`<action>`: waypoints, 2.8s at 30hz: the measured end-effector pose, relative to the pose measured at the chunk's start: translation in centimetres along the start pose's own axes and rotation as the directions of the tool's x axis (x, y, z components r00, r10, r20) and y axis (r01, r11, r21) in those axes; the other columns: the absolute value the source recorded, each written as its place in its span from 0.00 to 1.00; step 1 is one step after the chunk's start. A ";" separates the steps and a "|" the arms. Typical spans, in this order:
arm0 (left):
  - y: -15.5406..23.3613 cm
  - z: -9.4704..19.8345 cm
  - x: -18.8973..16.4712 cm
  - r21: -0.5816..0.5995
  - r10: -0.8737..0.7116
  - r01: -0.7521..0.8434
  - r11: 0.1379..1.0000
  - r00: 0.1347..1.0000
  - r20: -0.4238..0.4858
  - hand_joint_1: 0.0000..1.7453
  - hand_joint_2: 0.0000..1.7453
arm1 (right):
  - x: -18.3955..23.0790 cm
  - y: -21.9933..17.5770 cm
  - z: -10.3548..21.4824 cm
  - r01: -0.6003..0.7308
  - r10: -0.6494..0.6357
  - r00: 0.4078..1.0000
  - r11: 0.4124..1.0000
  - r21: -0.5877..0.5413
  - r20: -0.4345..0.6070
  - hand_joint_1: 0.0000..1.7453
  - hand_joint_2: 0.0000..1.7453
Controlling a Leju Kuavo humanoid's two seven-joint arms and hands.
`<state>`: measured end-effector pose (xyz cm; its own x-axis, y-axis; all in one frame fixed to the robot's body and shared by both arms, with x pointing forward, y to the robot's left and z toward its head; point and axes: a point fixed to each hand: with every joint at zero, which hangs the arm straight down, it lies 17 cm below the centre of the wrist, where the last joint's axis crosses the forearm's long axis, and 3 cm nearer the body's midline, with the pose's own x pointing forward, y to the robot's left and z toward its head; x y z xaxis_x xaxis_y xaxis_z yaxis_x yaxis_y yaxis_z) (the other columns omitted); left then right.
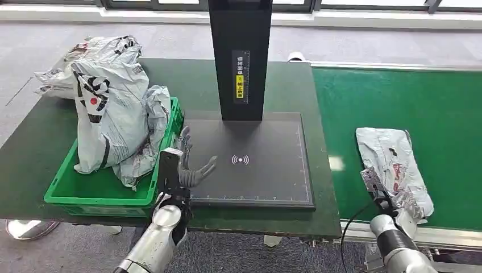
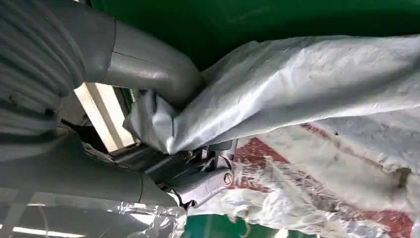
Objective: Moved the parcel from conveyor to table for the left to box.
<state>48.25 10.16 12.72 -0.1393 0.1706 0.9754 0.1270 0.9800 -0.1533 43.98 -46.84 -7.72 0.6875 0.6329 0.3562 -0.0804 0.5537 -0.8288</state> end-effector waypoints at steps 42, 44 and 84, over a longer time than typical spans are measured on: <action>0.5 -0.4 1.0 0.008 -0.083 0.082 0.997 0.995 0.048 0.00 1.00 | 31.8 9.9 39.3 -0.046 -0.428 0.216 0.893 0.447 0.878 0.91 1.00; 0.4 -0.5 1.0 0.002 -0.082 0.082 0.997 0.996 0.048 0.00 1.00 | 31.8 10.8 39.8 -0.087 -0.439 0.223 0.880 0.467 0.870 0.00 1.00; -5.0 6.4 -11.4 -0.537 -0.793 0.713 0.451 0.596 0.124 0.00 1.00 | 31.5 -1.1 33.0 0.443 -0.732 0.061 0.629 0.638 0.679 0.00 1.00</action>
<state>42.93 3.96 1.31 -0.3054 -0.6632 0.6833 0.4854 0.5089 0.7109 41.90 -9.63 18.64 -0.3896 0.0008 0.9210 -0.2064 0.9745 -0.0881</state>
